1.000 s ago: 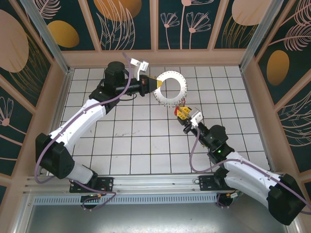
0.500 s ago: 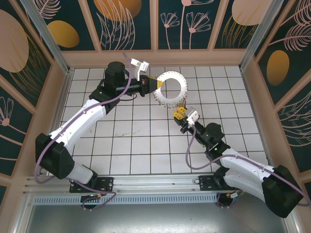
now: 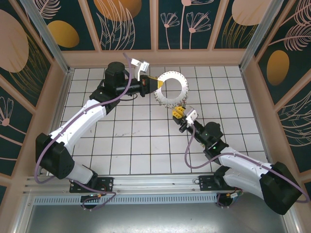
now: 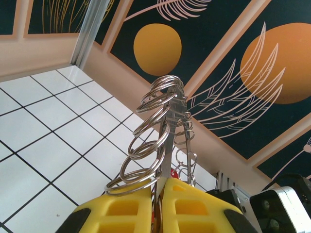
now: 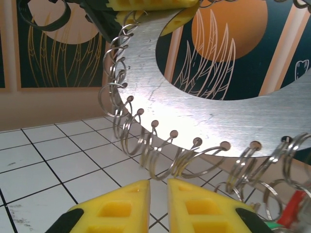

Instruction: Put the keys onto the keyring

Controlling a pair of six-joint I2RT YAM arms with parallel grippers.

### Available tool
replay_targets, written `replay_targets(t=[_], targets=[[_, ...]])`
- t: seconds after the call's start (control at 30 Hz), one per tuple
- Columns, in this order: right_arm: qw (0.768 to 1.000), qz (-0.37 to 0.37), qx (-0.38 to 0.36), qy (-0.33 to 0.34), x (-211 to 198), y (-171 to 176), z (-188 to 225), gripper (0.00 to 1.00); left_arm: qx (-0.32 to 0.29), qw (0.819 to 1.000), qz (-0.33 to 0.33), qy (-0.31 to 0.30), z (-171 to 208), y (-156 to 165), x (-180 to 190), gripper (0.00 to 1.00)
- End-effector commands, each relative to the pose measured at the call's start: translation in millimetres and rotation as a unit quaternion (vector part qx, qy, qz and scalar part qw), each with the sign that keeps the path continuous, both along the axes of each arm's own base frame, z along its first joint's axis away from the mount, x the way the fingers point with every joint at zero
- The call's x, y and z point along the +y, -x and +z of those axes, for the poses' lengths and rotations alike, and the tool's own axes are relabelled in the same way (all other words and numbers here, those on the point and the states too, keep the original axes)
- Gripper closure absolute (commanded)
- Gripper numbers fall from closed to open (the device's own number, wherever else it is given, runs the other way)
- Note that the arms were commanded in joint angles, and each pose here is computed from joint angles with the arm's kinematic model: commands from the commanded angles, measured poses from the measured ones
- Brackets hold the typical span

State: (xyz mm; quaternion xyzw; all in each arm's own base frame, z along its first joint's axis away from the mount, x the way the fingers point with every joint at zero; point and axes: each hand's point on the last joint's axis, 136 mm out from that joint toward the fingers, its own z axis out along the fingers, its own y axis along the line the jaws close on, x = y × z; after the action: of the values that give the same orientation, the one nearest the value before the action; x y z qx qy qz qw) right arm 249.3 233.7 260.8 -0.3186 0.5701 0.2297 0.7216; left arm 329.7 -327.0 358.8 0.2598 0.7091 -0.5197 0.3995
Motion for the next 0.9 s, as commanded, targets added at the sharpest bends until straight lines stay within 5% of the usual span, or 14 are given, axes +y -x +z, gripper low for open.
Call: replay_targets(t=[0.0, 0.87], targets=[[0.999, 0.022, -0.017, -0.026, 5, 8, 22, 0.82, -0.038, 0.999, -0.008, 0.027, 28, 9, 1, 1.0], [0.995, -0.093, -0.003, -0.047, -28, -14, 14, 0.63, -0.038, 0.999, -0.005, 0.024, 25, 11, 3, 1.0]])
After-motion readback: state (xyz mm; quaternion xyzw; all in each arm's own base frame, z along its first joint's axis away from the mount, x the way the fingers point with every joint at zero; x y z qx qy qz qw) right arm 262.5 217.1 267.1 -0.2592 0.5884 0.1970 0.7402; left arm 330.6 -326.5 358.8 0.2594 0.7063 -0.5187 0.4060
